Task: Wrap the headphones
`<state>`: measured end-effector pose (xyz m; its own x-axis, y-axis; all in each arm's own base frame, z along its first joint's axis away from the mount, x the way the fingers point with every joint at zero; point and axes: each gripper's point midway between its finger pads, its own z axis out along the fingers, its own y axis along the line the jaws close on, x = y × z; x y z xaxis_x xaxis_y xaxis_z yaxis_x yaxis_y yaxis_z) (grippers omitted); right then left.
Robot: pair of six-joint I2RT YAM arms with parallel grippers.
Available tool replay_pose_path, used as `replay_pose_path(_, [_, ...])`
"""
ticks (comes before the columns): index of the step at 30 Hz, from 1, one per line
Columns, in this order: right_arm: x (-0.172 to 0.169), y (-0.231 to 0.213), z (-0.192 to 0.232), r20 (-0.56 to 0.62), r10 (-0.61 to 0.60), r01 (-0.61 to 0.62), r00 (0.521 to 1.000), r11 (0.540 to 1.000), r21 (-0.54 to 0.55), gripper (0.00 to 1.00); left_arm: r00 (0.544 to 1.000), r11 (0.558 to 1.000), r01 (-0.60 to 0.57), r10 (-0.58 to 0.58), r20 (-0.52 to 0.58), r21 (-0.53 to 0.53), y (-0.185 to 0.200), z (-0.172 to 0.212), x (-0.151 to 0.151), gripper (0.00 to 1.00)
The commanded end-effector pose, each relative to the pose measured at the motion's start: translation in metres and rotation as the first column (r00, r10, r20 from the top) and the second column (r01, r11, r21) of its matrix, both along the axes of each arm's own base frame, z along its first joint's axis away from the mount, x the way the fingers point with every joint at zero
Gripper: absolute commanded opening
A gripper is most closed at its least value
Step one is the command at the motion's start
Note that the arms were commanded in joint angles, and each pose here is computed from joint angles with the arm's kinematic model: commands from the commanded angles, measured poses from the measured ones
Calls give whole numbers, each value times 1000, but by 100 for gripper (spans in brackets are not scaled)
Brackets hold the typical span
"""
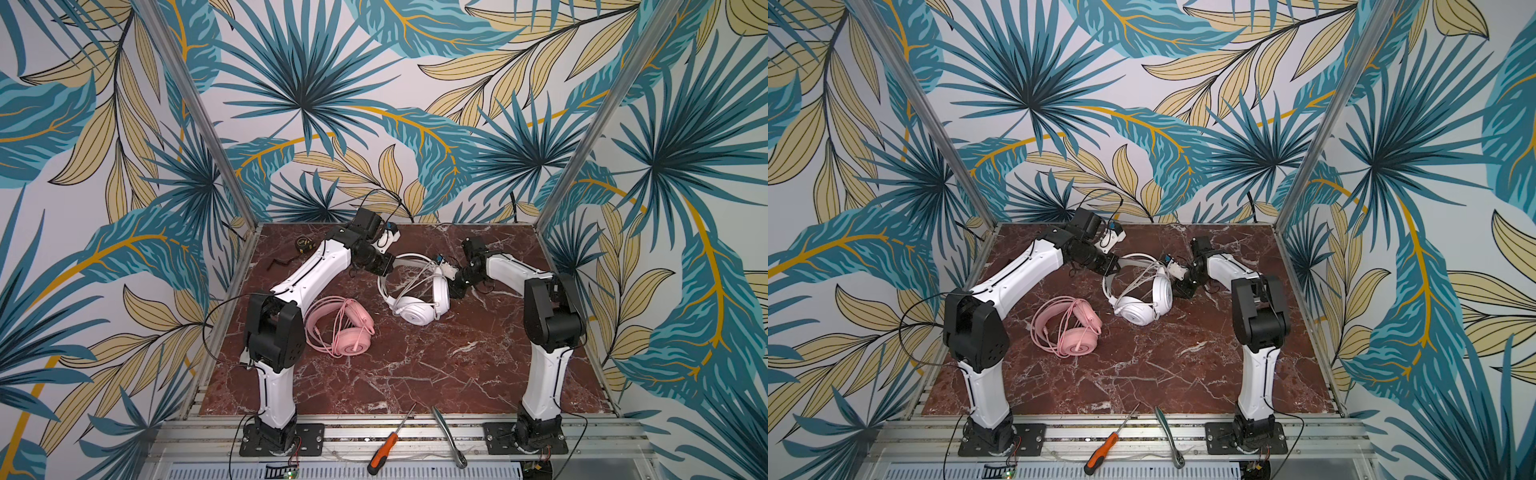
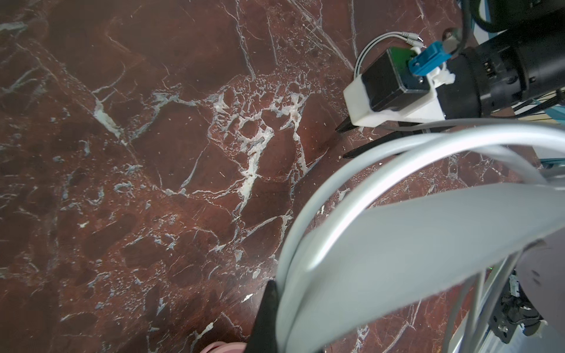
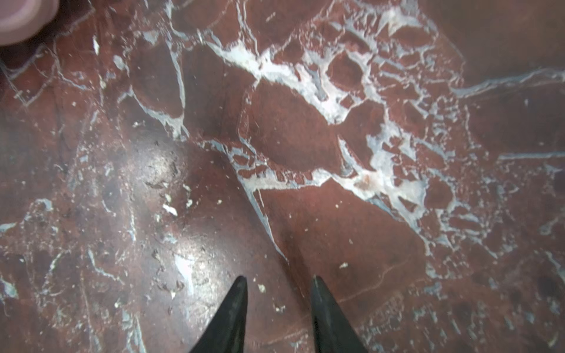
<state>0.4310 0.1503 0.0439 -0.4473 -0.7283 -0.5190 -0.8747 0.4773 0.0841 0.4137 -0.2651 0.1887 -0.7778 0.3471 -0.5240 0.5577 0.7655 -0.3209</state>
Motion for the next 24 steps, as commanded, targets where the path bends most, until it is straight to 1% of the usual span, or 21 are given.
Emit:
replay_pose_path(1, [-13, -6, -15, -83, 1, -5, 997, 999, -50, 37, 997, 990, -11, 21, 73, -140, -3, 51, 6, 0])
replay_pose_path(6, [-13, -8, -18, -125, -15, 7, 992, 998, -65, 37, 995, 984, -37, 53, 85, -173, 5, 61, 9, 0])
replay_pose_path(10, [-14, -9, -18, -135, -32, 21, 990, 997, -81, 37, 993, 980, -63, 81, 89, -189, 13, 64, 12, 0])
replay_pose_path(16, [-22, -10, -23, -172, -62, 43, 983, 992, -115, 37, 988, 972, -97, 119, 94, -216, 17, 67, 19, 0])
replay_pose_path(19, [-25, -11, -27, -175, -68, 43, 982, 989, -139, 35, 986, 969, -114, 138, 97, -221, 21, 68, 22, 0])
replay_pose_path(24, [-26, -14, -26, -186, -95, 63, 978, 983, -170, 35, 982, 964, -142, 166, 93, -225, 29, 69, 25, 0])
